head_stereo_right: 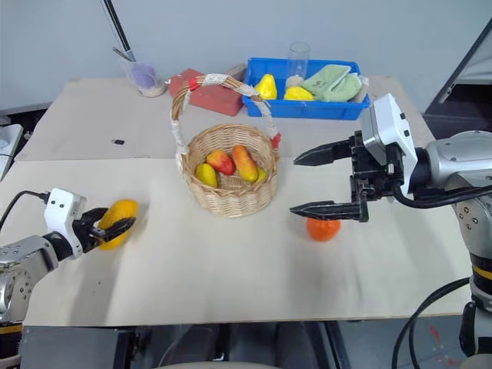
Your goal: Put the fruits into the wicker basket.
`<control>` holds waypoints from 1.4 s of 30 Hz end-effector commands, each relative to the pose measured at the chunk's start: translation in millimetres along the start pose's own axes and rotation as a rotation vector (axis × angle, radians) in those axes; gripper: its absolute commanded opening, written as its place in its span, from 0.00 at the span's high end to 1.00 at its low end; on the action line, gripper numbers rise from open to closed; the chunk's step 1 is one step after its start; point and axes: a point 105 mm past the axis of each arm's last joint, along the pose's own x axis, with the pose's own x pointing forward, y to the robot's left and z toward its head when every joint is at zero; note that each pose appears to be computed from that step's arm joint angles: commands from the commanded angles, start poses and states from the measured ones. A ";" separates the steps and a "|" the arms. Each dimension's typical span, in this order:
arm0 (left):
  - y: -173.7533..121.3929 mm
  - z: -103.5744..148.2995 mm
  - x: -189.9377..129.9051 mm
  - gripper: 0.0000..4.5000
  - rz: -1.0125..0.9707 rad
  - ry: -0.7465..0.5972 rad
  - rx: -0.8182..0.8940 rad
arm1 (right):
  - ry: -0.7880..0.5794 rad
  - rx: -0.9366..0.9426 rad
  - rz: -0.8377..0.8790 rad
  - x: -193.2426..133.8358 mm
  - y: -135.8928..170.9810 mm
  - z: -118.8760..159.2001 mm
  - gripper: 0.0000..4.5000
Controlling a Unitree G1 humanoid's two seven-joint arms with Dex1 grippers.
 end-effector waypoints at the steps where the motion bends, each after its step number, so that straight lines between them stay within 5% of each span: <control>1: -3.2 -4.9 2.4 0.45 -0.024 0.013 -0.001 | -0.018 -0.047 -0.012 -0.4 0.9 12.3 0.00; 5: -20.3 8.8 -4.3 0.45 -0.139 -0.040 0.040 | -0.017 -0.050 -0.024 -1.4 1.1 13.3 0.00; 11: -106.6 89.8 -13.5 0.45 -0.541 -0.234 0.185 | -0.003 -0.033 -0.074 -10.3 1.2 14.8 0.00; 16: -143.5 146.6 6.0 0.45 -0.588 -0.398 0.351 | -0.003 -0.019 -0.133 -16.0 -0.1 12.6 0.00; 21: -157.3 177.7 44.0 0.45 -0.517 -0.515 0.444 | -0.003 -0.006 -0.185 -21.0 1.2 10.4 0.00; 22: -157.6 180.2 51.9 0.45 -0.493 -0.529 0.474 | -0.001 -0.005 -0.194 -21.7 1.3 9.7 0.00; 26: -164.4 187.9 67.6 0.02 -0.493 -0.592 0.487 | 0.013 0.004 -0.235 -24.9 2.4 6.2 0.00; 33: -174.6 173.3 50.9 0.02 -0.680 -0.560 0.488 | 0.136 0.044 -0.341 -32.7 0.9 -24.5 0.00; 42: -176.6 131.0 -9.9 0.02 -0.987 -0.326 0.620 | 0.350 0.176 -0.469 -35.6 -4.7 -100.5 0.00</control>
